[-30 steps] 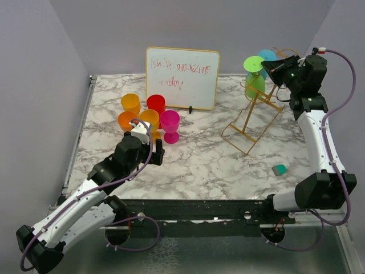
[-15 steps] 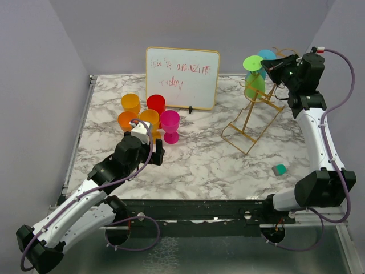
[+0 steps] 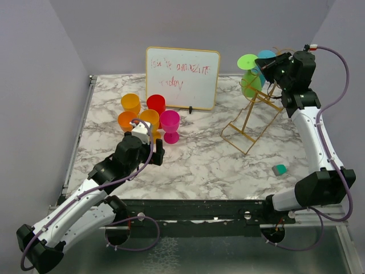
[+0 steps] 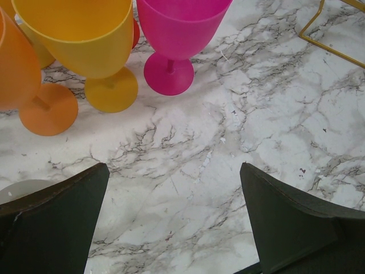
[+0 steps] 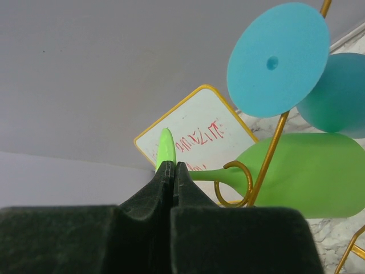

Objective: Take the wine glass off the wine glass rack
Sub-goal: Pick up the wine glass from the wine rack, then place the wine glass at the center of the board.

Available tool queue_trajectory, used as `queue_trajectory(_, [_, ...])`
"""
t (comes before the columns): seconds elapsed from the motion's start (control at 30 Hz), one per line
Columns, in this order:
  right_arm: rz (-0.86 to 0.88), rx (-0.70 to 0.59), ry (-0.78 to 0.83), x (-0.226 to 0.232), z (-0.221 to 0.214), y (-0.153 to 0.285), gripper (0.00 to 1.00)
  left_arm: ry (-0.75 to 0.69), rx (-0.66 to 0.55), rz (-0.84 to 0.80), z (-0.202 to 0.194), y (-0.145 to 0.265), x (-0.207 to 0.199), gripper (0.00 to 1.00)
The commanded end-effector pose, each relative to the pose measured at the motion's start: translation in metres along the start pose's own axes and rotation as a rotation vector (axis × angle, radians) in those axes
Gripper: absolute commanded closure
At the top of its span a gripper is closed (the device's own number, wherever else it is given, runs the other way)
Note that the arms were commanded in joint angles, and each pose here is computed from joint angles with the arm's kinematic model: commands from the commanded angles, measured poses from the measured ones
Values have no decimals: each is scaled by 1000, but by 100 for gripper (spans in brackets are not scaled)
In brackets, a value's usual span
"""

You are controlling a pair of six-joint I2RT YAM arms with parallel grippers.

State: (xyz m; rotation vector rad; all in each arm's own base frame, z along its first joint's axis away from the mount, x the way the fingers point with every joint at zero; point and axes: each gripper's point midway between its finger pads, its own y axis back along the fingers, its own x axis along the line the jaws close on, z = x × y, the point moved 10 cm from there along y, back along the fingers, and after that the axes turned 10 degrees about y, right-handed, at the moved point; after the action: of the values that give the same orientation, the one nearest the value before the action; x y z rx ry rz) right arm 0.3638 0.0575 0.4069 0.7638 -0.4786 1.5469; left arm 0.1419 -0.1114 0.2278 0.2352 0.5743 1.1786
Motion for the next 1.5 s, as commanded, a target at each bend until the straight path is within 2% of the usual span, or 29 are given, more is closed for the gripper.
queue_trajectory(0.0, [5,-24,42,10,6,-3,99,-4,-18,-28,5,0,-3,1])
queue_trajectory(0.27, [150,99,60,21,-3,4,99,-4,-13,-29,5,0,-3,1])
queue_trajectory(0.5, [223,147,73,30,-3,16,99,-7,-5,-29,4,-2,-4,1])
queue_trajectory(0.7, [477,277,98,48,-5,19,99,-7,-10,-29,5,-1,-3,1])
queue_trajectory(0.87, [549,329,125,54,-5,21,99,-6,-10,-30,4,-1,-3,1])
queue_trajectory(1.1, [812,395,195,68,-5,45,99,-4,-18,-26,5,0,-3,1])
queue_trajectory(1.23, [873,418,278,69,-10,61,99,3,-34,-26,6,3,-3,1])
queue_trajectory(1.47, [960,559,345,66,-47,89,99,35,-69,-66,10,12,-5,1])
